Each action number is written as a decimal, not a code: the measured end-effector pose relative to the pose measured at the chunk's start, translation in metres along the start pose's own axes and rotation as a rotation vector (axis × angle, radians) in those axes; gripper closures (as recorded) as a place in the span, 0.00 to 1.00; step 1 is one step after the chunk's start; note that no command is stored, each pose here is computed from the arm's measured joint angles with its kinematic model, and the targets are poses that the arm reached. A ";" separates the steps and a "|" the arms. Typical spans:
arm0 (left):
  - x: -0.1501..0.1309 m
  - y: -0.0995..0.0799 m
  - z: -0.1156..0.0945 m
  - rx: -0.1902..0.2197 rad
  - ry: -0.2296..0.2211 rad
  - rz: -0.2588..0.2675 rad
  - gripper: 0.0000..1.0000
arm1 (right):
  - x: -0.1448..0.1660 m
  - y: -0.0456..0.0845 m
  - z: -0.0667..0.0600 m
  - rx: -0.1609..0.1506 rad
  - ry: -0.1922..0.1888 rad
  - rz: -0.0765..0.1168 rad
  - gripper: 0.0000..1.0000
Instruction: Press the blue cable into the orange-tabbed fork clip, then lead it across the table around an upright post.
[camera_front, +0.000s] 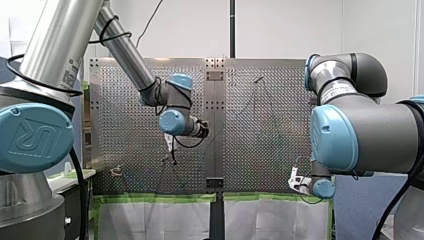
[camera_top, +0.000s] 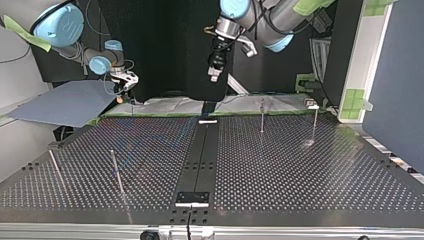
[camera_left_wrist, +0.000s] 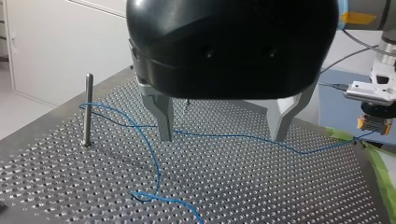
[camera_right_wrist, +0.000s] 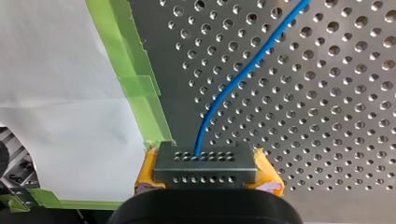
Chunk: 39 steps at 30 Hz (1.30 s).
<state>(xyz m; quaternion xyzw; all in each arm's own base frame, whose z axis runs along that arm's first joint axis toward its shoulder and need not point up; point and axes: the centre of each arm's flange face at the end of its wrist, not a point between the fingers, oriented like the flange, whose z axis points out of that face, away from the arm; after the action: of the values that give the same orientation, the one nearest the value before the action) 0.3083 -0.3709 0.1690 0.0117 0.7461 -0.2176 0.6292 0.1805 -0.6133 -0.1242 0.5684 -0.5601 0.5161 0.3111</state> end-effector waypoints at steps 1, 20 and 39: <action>0.002 0.001 -0.002 0.000 0.000 0.000 0.00 | 0.000 0.000 0.000 0.000 -0.001 0.000 1.00; 0.015 0.012 -0.016 -0.001 -0.001 0.005 0.00 | -0.001 0.000 -0.001 -0.003 -0.010 -0.001 1.00; 0.015 0.012 -0.016 -0.001 -0.001 0.006 0.00 | -0.001 0.000 -0.001 -0.003 -0.010 -0.002 1.00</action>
<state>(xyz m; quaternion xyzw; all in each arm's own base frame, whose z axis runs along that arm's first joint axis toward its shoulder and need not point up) 0.2938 -0.3582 0.1526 0.0133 0.7458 -0.2155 0.6302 0.1806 -0.6120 -0.1249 0.5709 -0.5618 0.5124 0.3096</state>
